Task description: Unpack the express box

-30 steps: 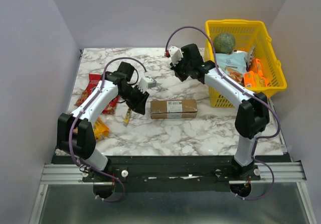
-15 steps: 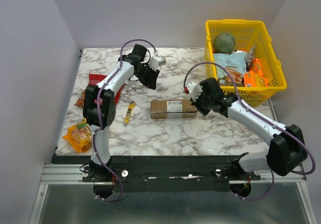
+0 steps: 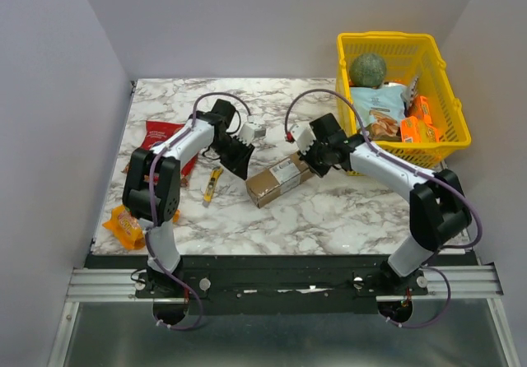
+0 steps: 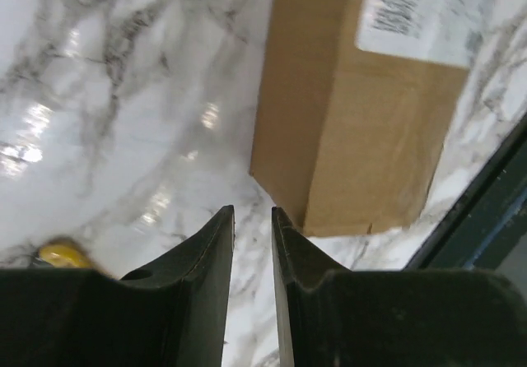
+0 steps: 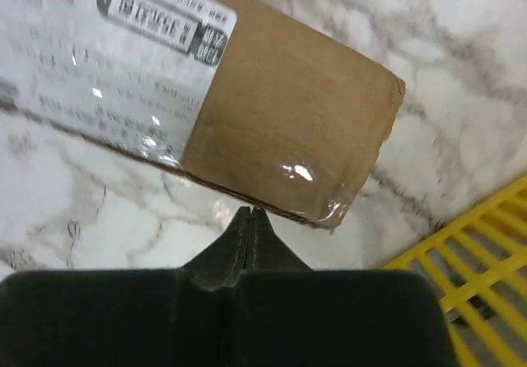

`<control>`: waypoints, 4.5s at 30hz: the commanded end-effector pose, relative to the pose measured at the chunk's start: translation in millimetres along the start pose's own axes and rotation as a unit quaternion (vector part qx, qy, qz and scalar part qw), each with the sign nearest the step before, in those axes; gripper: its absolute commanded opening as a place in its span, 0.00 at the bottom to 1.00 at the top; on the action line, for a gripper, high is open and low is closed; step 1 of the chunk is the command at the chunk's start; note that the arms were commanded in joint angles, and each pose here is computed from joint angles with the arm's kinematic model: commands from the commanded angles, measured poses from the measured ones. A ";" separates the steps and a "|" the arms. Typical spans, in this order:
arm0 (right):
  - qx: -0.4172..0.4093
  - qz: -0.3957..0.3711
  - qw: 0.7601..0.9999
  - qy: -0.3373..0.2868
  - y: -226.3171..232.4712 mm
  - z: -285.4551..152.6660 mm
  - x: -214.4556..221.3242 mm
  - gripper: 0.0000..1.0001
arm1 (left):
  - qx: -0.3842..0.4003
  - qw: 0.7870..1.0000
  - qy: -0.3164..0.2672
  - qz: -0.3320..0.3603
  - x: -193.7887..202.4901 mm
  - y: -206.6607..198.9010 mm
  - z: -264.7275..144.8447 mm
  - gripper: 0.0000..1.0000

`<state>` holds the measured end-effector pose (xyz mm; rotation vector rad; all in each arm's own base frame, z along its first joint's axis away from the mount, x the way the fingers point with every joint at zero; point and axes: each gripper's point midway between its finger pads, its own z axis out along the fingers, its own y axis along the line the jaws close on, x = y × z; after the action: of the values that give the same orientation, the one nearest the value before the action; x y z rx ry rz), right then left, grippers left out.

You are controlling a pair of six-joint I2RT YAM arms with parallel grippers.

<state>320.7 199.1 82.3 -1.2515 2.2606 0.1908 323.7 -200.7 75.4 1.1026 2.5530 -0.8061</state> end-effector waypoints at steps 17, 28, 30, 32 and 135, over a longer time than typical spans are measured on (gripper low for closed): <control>0.068 0.198 0.972 -0.105 -49.6 -27.9 -80.0 0.50 | 0.067 0.981 -0.149 0.103 -19.6 -86.1 -66.2 0.33; -0.013 0.249 0.964 -0.095 -18.9 -29.4 -60.9 0.59 | 0.185 0.952 -0.206 0.129 -88.5 -122.1 -39.3 0.00; -0.041 0.258 0.961 -0.089 -14.3 -24.5 -59.6 0.58 | 0.201 0.955 -0.187 0.111 -87.3 -116.8 -23.8 0.00; -0.052 0.258 0.961 -0.081 -12.0 -19.3 -58.3 0.58 | 0.207 0.956 -0.176 0.106 -85.8 -114.3 -13.8 0.00; -0.126 0.307 0.943 0.024 -1.3 50.3 -14.9 0.36 | 0.174 0.983 -0.052 0.000 23.1 -51.1 44.2 0.00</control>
<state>352.0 235.1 69.9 -0.6001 2.6118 0.7216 281.6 -264.0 92.7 1.1083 2.1758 -1.4458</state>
